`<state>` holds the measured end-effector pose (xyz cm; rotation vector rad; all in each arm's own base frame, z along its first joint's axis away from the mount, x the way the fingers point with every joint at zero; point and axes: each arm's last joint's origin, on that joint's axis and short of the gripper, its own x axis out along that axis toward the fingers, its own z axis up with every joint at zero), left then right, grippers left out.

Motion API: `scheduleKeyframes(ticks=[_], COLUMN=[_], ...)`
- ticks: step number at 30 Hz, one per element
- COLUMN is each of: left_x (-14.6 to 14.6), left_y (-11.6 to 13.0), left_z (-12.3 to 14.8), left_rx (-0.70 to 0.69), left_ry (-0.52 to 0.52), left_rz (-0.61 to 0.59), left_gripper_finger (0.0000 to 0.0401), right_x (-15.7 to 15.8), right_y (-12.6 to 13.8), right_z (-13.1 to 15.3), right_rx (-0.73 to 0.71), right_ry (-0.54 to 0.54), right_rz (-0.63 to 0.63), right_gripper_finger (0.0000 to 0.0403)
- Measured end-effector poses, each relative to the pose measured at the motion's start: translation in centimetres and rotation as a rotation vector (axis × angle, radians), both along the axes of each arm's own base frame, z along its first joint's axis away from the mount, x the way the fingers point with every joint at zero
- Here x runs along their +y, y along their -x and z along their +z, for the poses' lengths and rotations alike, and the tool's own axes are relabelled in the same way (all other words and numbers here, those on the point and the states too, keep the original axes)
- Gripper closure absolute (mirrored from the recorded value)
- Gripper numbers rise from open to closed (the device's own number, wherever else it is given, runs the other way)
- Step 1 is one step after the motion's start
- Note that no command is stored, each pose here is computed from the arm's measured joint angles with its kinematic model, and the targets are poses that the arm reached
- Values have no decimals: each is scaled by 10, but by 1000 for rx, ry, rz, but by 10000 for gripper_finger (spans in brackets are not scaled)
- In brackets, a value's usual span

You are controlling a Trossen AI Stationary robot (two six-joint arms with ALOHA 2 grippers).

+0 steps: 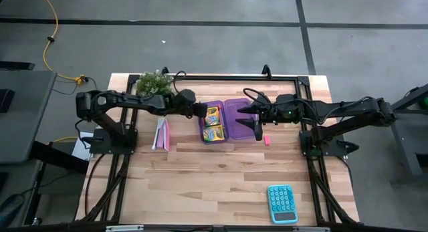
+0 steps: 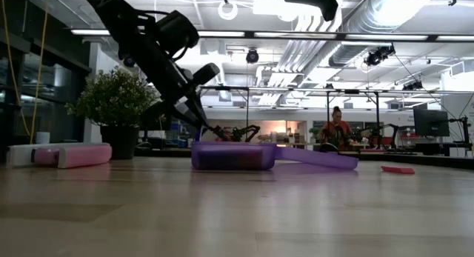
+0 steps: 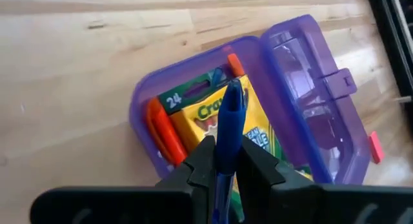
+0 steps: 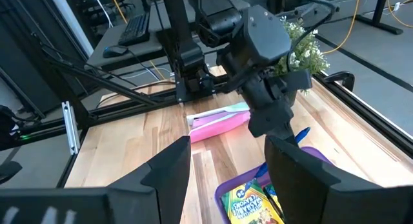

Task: Pick & place school supplies into a supply box
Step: Put the blue pen into the purple supply box

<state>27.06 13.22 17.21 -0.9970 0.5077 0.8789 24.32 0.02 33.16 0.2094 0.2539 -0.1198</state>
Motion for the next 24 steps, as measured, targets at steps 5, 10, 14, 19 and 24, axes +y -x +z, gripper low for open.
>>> scheduleKeyframes(ticks=[5, 10, 14, 19, 24], left_x=[0, 0, -1, -7, -11], left_y=[-2, -2, -2, -3, -2], left_z=[-1, -1, -1, -3, -4], left_rx=[-18, -34, -54, -23, 14], left_ry=[-4, 18, 46, 53, 34], left_rz=[34, 87, 118, 98, 108], left_gripper_finger=[369, 369, 369, 368, 356], right_x=[0, 0, 0, 0, 0], right_y=[0, 0, 0, 0, 0], right_z=[0, 0, -1, -2, -1], right_rx=[0, 1, 8, 17, 17], right_ry=[0, 2, 6, 9, 16], right_rz=[1, 3, 3, 4, 6], right_gripper_finger=[211, 211, 211, 211, 211])
